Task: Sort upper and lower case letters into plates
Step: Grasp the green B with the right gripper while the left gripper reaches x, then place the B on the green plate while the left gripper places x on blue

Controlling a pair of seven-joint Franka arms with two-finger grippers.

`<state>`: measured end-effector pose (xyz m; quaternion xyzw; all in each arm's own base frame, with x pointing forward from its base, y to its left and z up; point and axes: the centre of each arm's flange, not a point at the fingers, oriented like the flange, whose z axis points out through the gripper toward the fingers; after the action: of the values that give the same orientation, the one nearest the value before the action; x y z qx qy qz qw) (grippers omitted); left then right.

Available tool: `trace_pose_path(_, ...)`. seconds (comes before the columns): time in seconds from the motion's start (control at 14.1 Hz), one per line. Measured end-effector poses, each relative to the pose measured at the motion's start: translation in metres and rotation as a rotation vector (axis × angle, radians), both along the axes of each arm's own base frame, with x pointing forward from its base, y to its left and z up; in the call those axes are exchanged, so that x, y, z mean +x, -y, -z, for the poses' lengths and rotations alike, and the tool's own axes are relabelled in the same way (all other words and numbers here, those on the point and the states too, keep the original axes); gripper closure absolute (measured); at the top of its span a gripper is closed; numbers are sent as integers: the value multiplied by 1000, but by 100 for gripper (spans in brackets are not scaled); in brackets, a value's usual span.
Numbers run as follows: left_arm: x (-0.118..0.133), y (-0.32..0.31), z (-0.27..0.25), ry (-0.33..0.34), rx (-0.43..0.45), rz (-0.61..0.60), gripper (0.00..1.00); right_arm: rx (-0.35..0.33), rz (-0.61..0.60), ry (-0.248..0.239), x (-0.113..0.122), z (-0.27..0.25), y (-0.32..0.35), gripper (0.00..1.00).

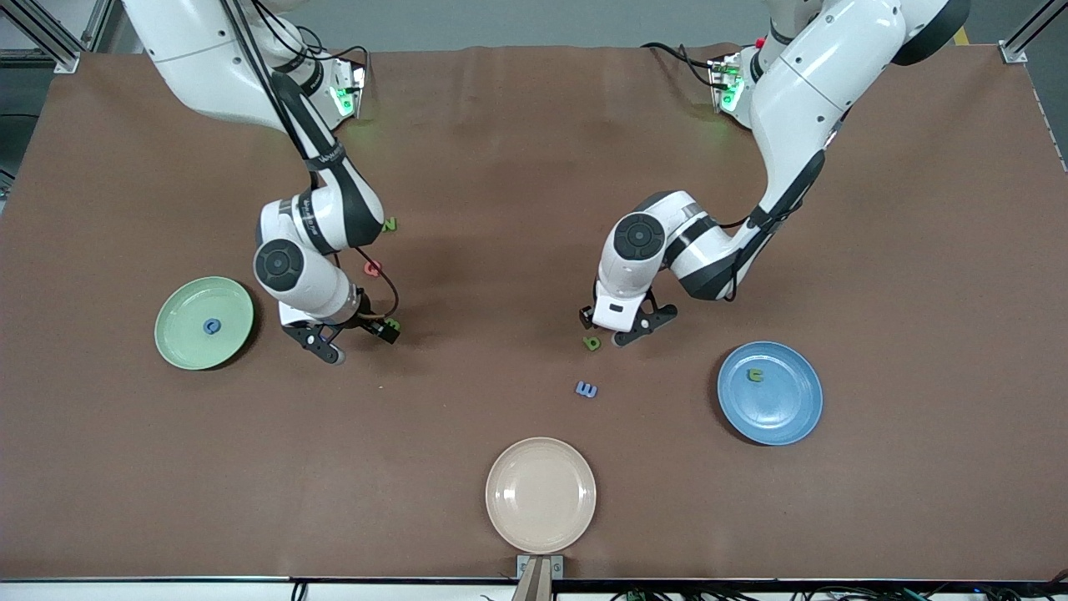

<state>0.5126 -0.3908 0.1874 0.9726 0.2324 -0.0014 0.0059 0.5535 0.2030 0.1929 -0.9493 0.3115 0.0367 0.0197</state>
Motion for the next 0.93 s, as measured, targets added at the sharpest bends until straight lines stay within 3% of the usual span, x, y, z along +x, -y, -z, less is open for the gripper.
trace_pose_path(0.28,-3,-4,6,9,22,37,36,-7,3,-7,-10,20,-21,4)
trace_pose_path(0.57,-3,-6,13,-1,26,35,47,-5,-1,0,-10,18,-25,47)
trace_pose_path(0.64,-2,-5,12,4,19,35,56,-6,-1,0,-10,18,-25,47)
trace_pose_path(0.78,-1,-5,12,5,18,34,61,-5,0,3,-9,16,-25,63)
trace_pose_path(0.93,2,-6,10,10,16,29,75,-5,0,4,-9,16,-25,66)
